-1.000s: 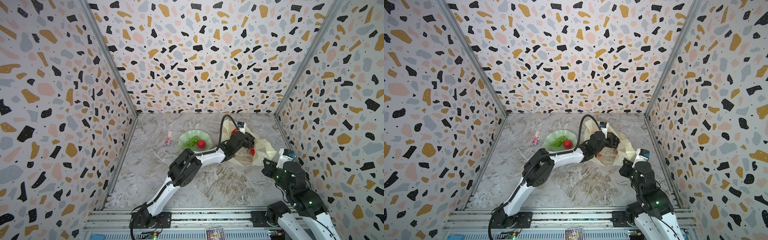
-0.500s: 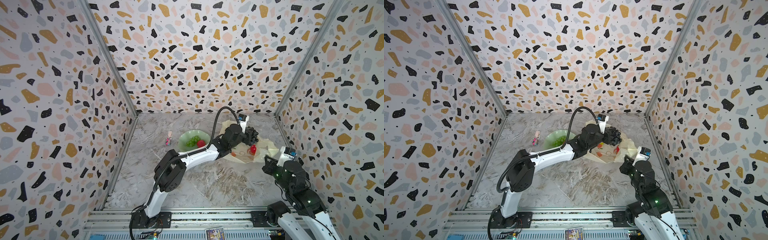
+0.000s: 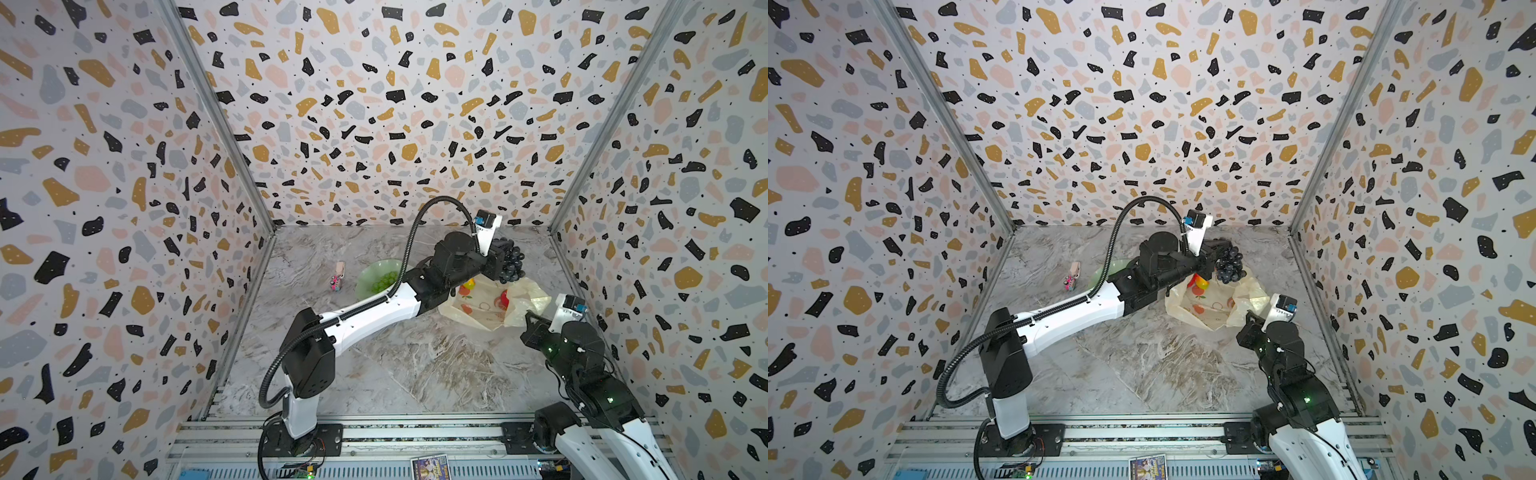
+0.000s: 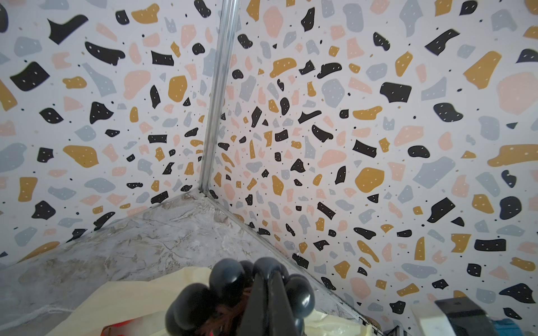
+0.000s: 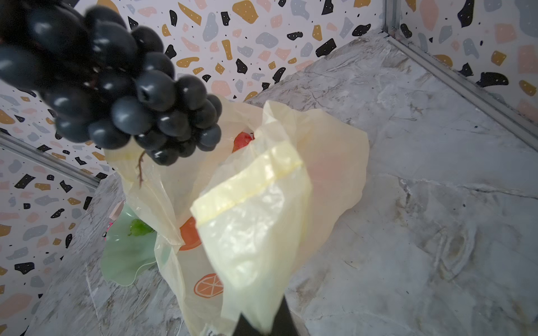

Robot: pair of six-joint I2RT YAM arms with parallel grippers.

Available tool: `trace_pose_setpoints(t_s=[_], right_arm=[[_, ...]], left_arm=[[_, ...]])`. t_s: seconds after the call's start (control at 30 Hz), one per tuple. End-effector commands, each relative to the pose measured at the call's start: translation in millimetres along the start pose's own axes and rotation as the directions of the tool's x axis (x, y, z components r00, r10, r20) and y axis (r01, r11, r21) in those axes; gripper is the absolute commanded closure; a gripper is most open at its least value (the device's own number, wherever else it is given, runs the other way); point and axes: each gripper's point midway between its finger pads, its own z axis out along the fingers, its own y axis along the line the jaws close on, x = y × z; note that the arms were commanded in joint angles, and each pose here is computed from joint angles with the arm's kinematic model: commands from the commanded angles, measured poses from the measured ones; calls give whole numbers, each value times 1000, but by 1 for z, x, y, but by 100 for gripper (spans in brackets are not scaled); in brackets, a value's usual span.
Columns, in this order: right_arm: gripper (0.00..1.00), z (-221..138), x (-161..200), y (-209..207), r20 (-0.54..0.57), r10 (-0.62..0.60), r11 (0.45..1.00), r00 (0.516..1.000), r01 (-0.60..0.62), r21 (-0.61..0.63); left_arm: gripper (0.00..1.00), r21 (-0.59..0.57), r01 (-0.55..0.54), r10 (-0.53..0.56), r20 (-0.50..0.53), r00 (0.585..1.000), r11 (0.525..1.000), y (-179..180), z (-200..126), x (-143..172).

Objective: Take fruits out of the plastic bag
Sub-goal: Take out the fake fruit from the plastic bag.

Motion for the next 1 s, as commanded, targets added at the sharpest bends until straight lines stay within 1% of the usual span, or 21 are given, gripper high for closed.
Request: trace_pose_setpoints(t_s=[0.0,0.1,0.23,0.27,0.37,0.53,0.73,0.83,0.9,0.97], right_arm=[[100,-1,-4,1,31,1,1000,1000,-1,-10],[100,-1,-5,1,44,11,1000,999,-10,-16],[100,-2,0,-4,43,14,1000,999,-13,-7],[100,-1,2,-5,42,15,1000,999,-14,-6],[100,0,9,-8,27,14,1000,1000,-14,-4],[100,3,14,-9,17,15,1000,1000,-15,-4],[100,3,17,-10,9,26,1000,1000,-26,-4],[100,3,25,-12,-24,51,999,998,-51,1],[100,2,28,-10,-45,59,998,997,-60,-9],[100,3,32,-14,-70,90,996,993,-89,23]], left_arm=[[100,24,-38,37,74,997,999,-12,-13,-33],[100,10,-44,43,92,995,999,-13,-20,-45],[100,32,-62,58,115,992,998,-22,-33,-61],[100,26,-66,63,99,993,997,-21,-35,-59],[100,-2,-71,71,117,991,997,-17,-46,-69],[100,-90,-59,71,145,987,994,-2,-67,-80],[100,-201,-50,92,201,975,978,17,-103,-97],[100,-289,-45,110,215,970,956,35,-121,-102],[100,-353,-36,117,211,970,935,50,-134,-100],[100,-443,-21,126,209,970,896,71,-151,-96]])
